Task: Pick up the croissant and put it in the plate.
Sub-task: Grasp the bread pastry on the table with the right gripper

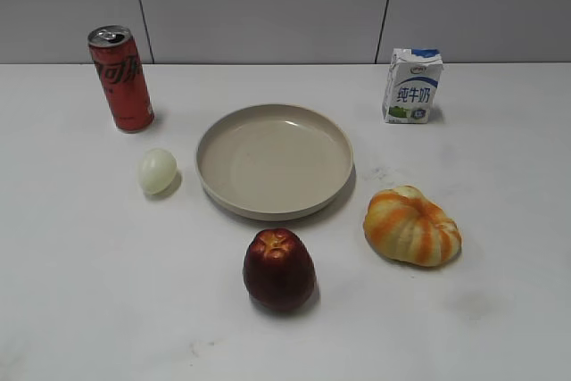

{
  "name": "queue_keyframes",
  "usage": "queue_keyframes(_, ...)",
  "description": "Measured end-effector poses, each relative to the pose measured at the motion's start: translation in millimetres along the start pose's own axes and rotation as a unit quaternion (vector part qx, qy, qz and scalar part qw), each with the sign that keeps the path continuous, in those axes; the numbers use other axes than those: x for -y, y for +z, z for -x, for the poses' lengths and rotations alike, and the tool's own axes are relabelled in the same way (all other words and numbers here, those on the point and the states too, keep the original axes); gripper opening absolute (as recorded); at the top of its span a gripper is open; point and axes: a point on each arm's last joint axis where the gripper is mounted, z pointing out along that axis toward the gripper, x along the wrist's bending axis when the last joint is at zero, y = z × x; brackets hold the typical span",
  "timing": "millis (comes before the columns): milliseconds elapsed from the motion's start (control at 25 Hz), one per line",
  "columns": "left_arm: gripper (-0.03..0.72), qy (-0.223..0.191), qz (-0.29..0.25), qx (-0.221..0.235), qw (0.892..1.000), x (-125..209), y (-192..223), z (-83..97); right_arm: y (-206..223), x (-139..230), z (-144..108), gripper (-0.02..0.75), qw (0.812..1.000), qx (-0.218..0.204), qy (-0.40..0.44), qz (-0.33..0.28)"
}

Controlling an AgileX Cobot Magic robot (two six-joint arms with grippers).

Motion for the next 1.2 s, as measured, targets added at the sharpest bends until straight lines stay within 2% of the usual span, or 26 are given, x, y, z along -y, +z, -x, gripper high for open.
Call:
queue_keyframes(160,0.235,0.000,0.000,0.000,1.000,0,0,0.0,56,-10,-25,0.591,0.989,-0.049,-0.040,-0.133)
queue_keyframes(360,0.235,0.000,0.000,0.000,1.000,0,0,0.0,116,9,-75,0.596,0.948,-0.105,-0.097,-0.283)
queue_keyframes(560,0.235,0.000,0.000,0.000,1.000,0,0,0.0,164,42,-110,0.596,0.914,-0.127,-0.122,-0.365)
queue_keyframes(880,0.235,0.000,0.000,0.000,1.000,0,0,0.0,213,101,-117,0.582,0.877,-0.115,-0.124,-0.450)
queue_keyframes(960,0.235,0.000,0.000,0.000,1.000,0,0,0.0,217,107,-117,0.519,0.873,-0.113,-0.124,-0.457)
queue_keyframes(1120,0.235,0.000,0.000,0.000,1.000,0,0,0.0,218,104,-118,0.234,0.873,-0.114,-0.124,-0.457)
queue_keyframes(1200,0.235,0.000,0.000,0.000,1.000,0,0,0.0,216,98,-119,0.207,0.874,-0.115,-0.125,-0.456)
